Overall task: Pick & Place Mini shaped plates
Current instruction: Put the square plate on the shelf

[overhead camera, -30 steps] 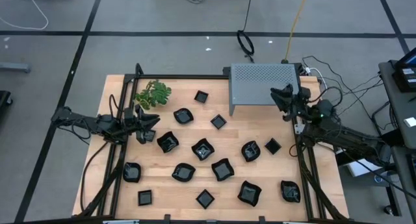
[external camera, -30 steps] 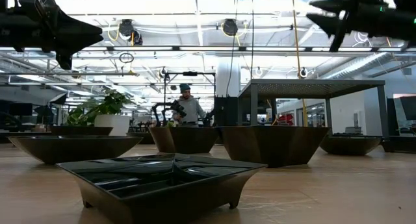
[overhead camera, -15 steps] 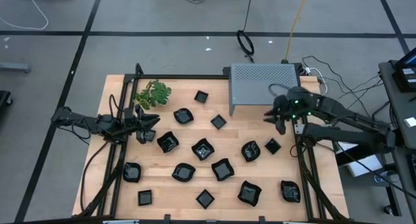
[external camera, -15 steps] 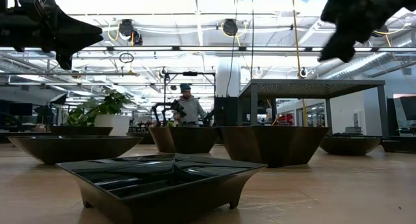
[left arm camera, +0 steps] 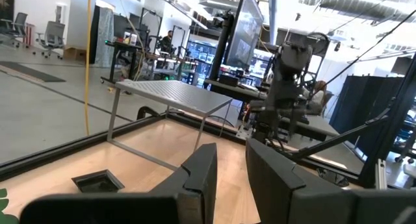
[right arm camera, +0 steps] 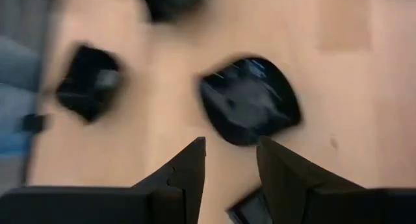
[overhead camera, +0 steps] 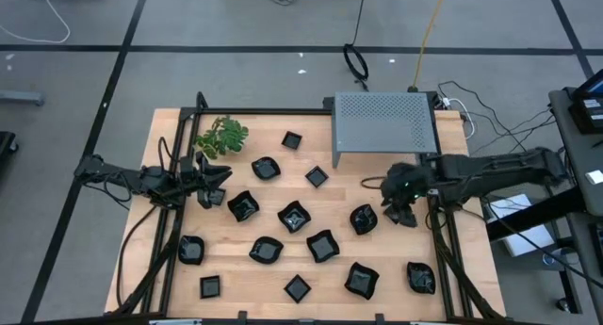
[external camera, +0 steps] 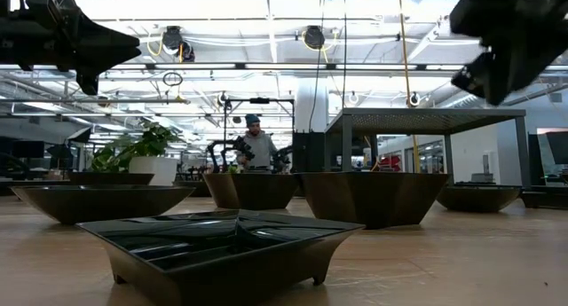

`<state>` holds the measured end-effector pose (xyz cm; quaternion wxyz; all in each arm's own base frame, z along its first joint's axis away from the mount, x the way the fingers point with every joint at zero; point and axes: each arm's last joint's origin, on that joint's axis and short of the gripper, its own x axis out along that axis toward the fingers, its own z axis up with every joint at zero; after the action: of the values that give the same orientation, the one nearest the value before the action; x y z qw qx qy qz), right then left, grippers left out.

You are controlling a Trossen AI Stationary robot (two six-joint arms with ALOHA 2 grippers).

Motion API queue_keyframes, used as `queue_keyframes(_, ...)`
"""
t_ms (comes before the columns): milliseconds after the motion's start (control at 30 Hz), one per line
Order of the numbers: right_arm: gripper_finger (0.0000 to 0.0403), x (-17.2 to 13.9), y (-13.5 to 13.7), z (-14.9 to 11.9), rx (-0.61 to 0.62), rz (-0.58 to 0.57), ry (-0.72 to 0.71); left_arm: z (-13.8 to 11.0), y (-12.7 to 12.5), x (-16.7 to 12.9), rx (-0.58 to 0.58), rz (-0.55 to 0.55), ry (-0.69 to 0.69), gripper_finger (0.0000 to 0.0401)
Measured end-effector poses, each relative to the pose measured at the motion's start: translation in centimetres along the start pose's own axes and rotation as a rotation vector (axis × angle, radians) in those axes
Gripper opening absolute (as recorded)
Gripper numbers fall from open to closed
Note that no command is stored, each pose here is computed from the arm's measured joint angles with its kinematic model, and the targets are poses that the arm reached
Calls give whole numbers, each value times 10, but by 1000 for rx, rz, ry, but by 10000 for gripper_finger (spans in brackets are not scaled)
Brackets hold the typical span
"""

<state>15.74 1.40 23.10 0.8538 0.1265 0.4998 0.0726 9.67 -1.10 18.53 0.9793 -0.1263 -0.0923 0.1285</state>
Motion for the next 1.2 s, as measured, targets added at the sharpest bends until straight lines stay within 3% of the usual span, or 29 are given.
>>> queue_keyframes(100,125,14,0,-1,203,-79,94,0,0,0,0,0,0,86)
queue_keyframes(200,125,24,4,0,345,-21,152,0,0,0,0,0,0,86)
queue_keyframes(533,125,34,9,2,448,-14,194,0,0,0,0,0,1,86)
queue_keyframes(867,125,62,-6,-24,759,-215,303,0,0,0,0,0,0,86)
queue_keyframes(1200,125,76,-15,-39,732,-337,305,0,0,0,0,0,0,86)
